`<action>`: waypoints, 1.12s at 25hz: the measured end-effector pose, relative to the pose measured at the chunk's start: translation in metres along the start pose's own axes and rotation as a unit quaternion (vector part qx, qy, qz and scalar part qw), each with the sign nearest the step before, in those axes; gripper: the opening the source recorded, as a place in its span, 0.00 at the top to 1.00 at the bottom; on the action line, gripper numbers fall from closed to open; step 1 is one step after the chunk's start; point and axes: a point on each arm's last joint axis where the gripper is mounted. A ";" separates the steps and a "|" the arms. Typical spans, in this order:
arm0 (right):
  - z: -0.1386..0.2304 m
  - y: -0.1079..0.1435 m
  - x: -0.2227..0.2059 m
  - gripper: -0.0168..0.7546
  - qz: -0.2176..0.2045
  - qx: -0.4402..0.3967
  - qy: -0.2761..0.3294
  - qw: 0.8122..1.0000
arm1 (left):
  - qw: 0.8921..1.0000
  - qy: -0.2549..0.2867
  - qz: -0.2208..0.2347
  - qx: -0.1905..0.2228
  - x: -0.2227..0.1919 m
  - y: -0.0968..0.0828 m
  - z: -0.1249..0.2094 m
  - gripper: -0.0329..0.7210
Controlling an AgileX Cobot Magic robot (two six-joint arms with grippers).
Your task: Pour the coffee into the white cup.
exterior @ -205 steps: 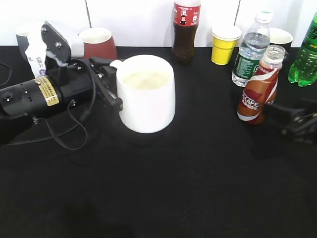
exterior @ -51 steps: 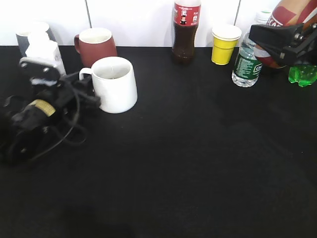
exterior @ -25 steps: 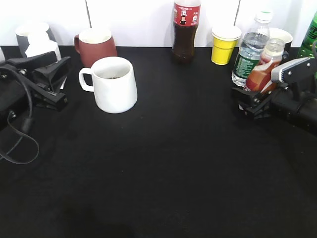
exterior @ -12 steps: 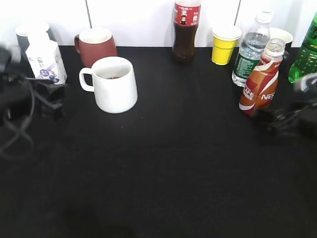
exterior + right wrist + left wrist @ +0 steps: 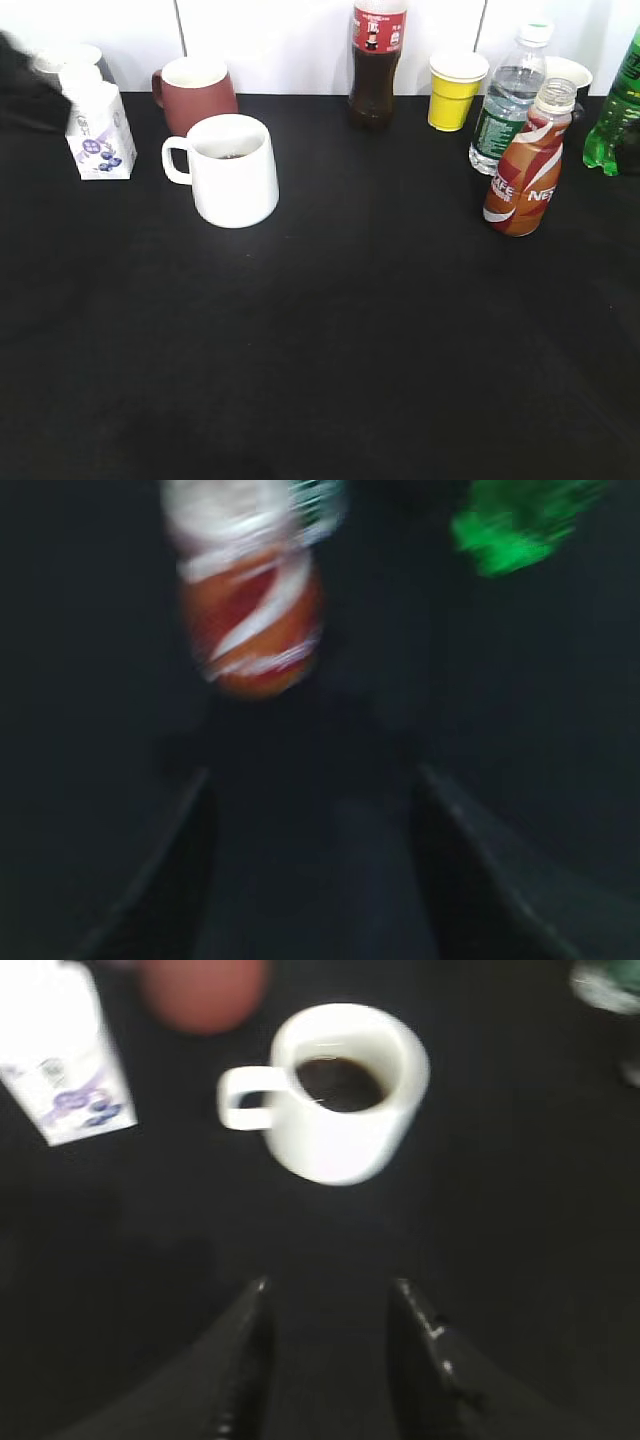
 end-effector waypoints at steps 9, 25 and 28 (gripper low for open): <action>0.122 -0.045 0.140 0.38 -0.034 0.003 -0.076 0.997 | 0.996 -0.084 -0.014 -0.025 0.085 0.011 0.140 0.57; 0.168 -0.064 0.128 0.39 -0.021 -0.002 -0.154 0.988 | 0.994 -0.100 -0.025 -0.032 0.094 0.014 0.170 0.57; 0.168 -0.064 0.128 0.39 -0.021 -0.002 -0.155 0.988 | 0.996 -0.080 -0.023 -0.038 0.094 0.015 0.182 0.57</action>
Point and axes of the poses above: a point on each arm's last joint axis where the gripper is mounted, x pointing back along that axis away from the gripper, y along the wrist's bending axis when the last joint is at zero, z = x × y, and after that the axes turned 9 degrees about -x, right-handed
